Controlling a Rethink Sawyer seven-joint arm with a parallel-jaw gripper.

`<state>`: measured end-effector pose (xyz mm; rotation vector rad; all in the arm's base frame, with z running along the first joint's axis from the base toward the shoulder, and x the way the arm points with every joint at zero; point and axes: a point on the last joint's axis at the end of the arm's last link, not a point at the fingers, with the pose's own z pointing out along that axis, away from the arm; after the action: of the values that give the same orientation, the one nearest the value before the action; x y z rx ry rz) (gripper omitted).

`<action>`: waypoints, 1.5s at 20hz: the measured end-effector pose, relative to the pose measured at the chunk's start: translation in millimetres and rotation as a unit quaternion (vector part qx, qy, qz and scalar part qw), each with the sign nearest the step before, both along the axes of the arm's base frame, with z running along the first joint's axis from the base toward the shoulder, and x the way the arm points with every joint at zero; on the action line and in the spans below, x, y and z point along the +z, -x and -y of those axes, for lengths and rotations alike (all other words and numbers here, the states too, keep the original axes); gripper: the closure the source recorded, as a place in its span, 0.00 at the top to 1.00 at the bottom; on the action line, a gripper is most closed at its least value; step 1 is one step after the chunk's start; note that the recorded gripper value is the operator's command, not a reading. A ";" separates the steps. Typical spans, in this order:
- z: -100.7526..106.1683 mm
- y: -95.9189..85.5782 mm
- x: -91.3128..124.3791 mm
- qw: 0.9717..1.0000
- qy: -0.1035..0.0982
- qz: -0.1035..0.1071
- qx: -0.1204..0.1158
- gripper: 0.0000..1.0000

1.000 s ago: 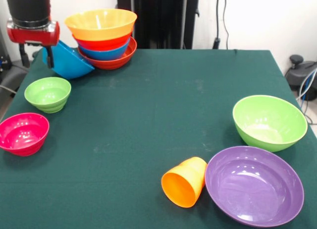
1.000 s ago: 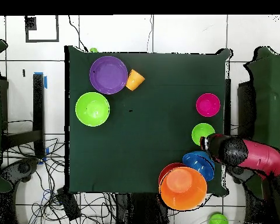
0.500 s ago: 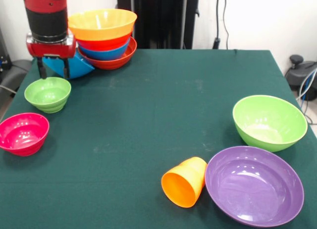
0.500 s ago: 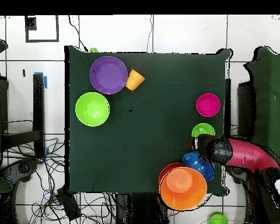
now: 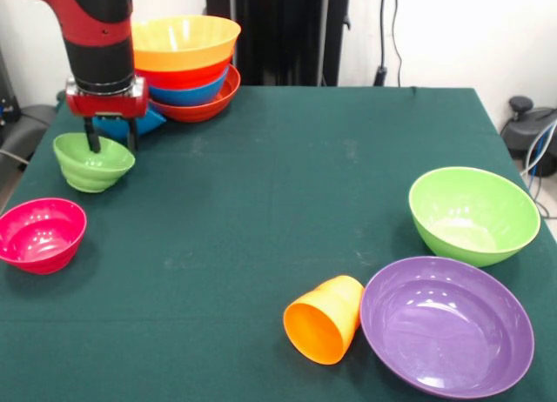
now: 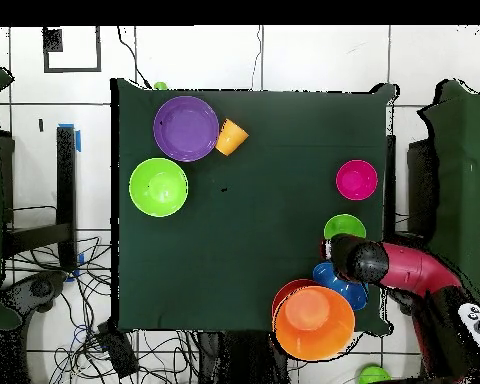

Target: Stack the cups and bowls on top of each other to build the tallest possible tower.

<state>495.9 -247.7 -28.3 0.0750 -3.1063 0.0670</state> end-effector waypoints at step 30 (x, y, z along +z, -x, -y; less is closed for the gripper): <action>18.7 26.3 -31.0 1.000 0.001 -0.002 -0.024 0.00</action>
<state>469.6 -266.4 -59.3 0.0013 -3.1014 0.0698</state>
